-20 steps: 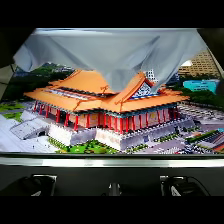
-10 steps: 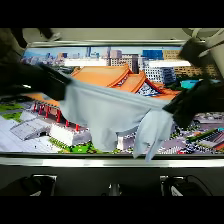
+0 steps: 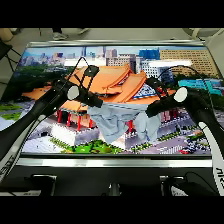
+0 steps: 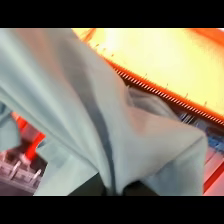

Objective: Fold the shirts.

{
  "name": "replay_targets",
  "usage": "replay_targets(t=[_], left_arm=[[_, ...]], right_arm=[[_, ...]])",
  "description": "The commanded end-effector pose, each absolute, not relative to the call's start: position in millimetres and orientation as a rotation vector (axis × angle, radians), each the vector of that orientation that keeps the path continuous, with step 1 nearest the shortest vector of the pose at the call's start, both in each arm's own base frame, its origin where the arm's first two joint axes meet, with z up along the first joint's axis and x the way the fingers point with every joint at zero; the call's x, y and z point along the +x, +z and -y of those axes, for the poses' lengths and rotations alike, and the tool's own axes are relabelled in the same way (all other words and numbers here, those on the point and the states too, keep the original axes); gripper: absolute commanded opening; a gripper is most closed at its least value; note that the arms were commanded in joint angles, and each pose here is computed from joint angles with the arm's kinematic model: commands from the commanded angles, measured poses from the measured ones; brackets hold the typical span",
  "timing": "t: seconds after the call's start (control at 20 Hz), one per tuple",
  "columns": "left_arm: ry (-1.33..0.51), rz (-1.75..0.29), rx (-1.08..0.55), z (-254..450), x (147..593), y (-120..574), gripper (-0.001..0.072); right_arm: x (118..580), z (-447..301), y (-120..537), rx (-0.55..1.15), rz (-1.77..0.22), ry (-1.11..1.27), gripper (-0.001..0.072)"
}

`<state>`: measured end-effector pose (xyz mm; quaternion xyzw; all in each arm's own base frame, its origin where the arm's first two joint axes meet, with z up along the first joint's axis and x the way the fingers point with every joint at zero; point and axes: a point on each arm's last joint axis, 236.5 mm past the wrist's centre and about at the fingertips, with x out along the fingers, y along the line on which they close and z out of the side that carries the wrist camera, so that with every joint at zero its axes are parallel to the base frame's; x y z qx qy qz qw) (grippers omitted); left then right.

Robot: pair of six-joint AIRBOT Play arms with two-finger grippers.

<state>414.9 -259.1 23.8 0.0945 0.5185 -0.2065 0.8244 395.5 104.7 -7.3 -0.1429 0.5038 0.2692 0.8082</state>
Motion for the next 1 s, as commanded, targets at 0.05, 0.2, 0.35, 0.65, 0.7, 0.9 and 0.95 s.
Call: replay_targets(t=[0.05, 0.2, 0.35, 0.65, 0.7, 0.9, 0.95], left_arm=[[-0.434, -1.168, -0.037, 273, 443, 13, 0.039], [-0.492, -1.251, -0.058, 238, 440, 48, 0.0718], [-0.431, -1.394, -0.097, 168, 424, 55, 0.0715], [-0.468, -1.515, -0.251, 161, 364, 1, 0.0522], [-0.476, -1.532, -0.278, 168, 353, -18, 0.0522], [-0.536, -1.614, -0.409, 204, 304, -72, 0.0451], [-0.539, -1.625, -0.427, 212, 296, -79, 0.0451]], right_arm=[[441, -103, 0, -0.195, -0.953, 0.445, 0.0493], [426, -67, 49, -0.457, -1.023, 0.434, 0.0591], [411, 5, 90, -0.583, -1.095, 0.261, 0.0606], [306, 34, 10, -0.015, -1.455, 0.384, 0.0481], [291, 24, -2, 0.041, -1.488, 0.438, 0.0482], [258, 7, -36, 0.106, -1.574, 0.505, 0.0482], [257, 6, -41, 0.111, -1.575, 0.501, 0.0482]])
